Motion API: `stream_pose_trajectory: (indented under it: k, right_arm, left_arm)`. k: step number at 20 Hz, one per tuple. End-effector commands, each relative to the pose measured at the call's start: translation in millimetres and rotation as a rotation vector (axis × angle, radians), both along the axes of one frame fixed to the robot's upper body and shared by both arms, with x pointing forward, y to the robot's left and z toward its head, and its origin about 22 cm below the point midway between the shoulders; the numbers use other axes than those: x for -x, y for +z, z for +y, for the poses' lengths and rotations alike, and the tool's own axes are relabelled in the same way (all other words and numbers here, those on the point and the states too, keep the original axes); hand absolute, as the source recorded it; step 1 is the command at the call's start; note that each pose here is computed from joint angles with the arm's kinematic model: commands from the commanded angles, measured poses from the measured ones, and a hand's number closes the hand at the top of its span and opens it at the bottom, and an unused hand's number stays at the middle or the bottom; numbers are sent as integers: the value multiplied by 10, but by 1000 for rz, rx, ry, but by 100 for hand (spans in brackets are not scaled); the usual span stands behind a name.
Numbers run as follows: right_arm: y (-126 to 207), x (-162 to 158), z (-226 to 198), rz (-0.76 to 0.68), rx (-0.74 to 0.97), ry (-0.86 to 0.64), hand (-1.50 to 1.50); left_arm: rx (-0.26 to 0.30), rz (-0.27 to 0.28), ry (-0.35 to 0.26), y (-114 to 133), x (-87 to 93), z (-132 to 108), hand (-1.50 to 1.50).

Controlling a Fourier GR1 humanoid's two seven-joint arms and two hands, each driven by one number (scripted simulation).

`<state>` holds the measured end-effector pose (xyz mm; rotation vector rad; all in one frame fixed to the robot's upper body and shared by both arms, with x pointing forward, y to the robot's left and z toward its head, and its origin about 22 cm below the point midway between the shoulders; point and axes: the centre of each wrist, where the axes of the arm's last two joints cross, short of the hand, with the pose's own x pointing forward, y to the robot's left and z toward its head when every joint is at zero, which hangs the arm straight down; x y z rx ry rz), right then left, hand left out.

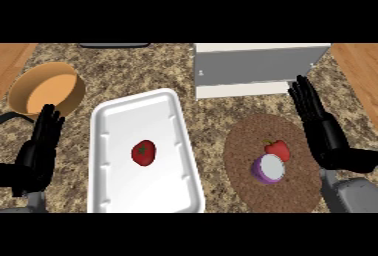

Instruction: Pick the bell pepper from the placemat and place it in the tiered shelf

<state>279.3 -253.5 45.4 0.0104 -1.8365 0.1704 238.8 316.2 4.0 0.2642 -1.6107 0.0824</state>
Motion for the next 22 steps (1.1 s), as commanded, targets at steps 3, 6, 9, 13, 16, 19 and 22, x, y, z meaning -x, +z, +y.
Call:
stream_pose_trajectory:
  k: [3, 6, 9, 13, 16, 19, 22]
  right_arm:
    - [171, -176, -522, 26, -37, 55, -150]
    - [317, -342, -1074, 33, -62, 106, -150]
    - [153, -79, -1277, 82, 252, -207, 150]
    - [-597, -17, -1195, 69, 61, -507, -150]
    - [-976, 110, -1202, -37, -99, -538, -150]
    - [-792, -78, -1446, -115, -222, -452, -150]
    - [-893, 106, -1616, -40, -138, -237, -150]
  left_arm:
    - [-90, -11, -145, 266, -254, -217, 0]
    - [-167, -24, -258, 387, -428, -627, 0]
    - [-110, 10, -230, 183, -259, -459, 0]
    - [-112, 28, -309, 84, -262, -864, 0]
    - [-118, 40, -307, 182, -360, -828, 0]
    - [-99, 66, -327, 55, -373, -856, 0]
    - [-123, 50, -306, 185, -460, -874, 0]
